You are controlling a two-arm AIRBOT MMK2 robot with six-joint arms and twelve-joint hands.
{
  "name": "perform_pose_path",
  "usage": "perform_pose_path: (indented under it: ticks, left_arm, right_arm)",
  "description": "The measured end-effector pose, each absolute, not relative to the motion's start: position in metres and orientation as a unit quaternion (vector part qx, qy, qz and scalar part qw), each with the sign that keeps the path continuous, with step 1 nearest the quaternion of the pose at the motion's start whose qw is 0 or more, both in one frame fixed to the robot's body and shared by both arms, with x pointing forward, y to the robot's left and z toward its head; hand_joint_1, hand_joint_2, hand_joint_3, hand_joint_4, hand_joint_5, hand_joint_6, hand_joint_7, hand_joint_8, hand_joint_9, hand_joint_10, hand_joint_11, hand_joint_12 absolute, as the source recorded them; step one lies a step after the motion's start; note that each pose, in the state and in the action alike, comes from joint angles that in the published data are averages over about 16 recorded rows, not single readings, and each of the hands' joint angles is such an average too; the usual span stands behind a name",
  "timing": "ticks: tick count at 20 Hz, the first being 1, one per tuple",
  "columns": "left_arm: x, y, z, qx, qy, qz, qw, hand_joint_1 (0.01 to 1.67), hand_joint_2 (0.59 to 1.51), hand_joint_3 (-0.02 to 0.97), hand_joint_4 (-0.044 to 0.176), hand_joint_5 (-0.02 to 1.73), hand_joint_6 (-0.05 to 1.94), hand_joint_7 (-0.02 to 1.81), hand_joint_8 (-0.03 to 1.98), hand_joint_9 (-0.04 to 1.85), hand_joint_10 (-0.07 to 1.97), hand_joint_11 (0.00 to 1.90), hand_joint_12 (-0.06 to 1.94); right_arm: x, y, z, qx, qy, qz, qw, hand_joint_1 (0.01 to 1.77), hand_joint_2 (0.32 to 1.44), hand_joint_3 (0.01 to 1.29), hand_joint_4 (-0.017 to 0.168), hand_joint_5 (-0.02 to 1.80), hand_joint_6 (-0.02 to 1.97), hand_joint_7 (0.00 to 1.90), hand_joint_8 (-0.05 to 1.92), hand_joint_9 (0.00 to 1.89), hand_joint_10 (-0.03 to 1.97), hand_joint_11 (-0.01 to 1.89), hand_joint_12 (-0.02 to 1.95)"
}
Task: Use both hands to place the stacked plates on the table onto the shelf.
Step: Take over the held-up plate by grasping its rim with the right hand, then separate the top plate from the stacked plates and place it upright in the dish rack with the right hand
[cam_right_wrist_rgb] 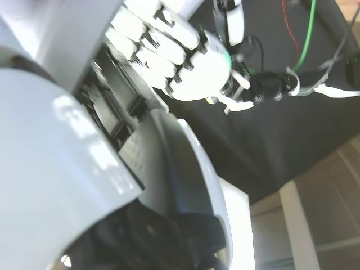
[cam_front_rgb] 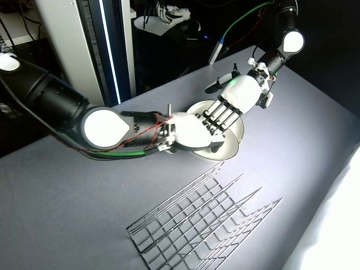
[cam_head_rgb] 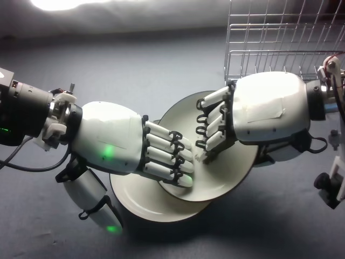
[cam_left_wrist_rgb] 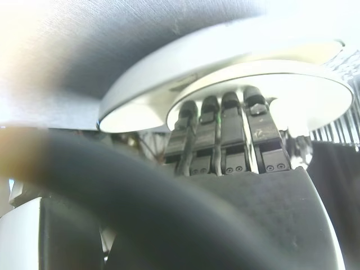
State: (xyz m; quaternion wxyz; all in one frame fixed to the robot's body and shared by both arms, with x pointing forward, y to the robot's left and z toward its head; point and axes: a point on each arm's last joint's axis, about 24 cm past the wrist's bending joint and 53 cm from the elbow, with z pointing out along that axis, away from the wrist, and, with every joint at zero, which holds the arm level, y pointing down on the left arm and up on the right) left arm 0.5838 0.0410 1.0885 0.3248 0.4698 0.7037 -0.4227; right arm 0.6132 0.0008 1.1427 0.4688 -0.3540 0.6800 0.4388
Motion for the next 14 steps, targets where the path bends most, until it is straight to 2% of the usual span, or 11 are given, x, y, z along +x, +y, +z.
perform_pose_path:
  ticks: [4, 7, 10, 14]
  left_arm:
    - [0.587, 0.042, 1.093, 0.463, 0.705, -0.424, 0.33, 0.02, 1.102, 0.006, 0.005, 0.02, 0.01, 0.01, 0.01, 0.0, 0.0, 0.01, 0.0]
    - [0.592, 0.046, 1.101, 0.455, 0.706, -0.425, 0.338, 0.02, 1.103, 0.006, 0.006, 0.02, 0.01, 0.01, 0.01, 0.0, 0.0, 0.01, 0.0]
    - [0.598, 0.054, 1.11, 0.446, 0.708, -0.423, 0.348, 0.02, 1.104, 0.006, 0.006, 0.02, 0.01, 0.02, 0.01, 0.01, 0.0, 0.01, 0.0]
    - [0.606, 0.07, 1.124, 0.433, 0.711, -0.418, 0.364, 0.02, 1.106, 0.006, 0.005, 0.02, 0.01, 0.02, 0.01, 0.01, 0.0, 0.01, 0.0]
  right_arm:
    - [0.613, 0.007, 1.149, -0.356, 0.672, 0.447, 0.471, 1.2, 1.0, 0.01, 0.0, 0.68, 0.43, 0.72, 0.25, 0.69, 0.36, 0.47, 1.14]
    - [0.611, 0.009, 1.151, -0.358, 0.667, 0.452, 0.472, 1.21, 1.0, 0.01, -0.003, 0.76, 0.59, 0.81, 0.35, 0.77, 0.55, 0.59, 1.13]
    - [0.609, 0.01, 1.153, -0.36, 0.664, 0.454, 0.472, 1.21, 0.99, 0.01, -0.004, 0.78, 0.73, 0.85, 0.46, 0.8, 0.75, 0.68, 1.1]
    - [0.608, 0.012, 1.16, -0.362, 0.659, 0.456, 0.476, 1.23, 0.99, 0.01, -0.003, 0.79, 0.82, 0.85, 0.55, 0.78, 0.99, 0.7, 1.1]
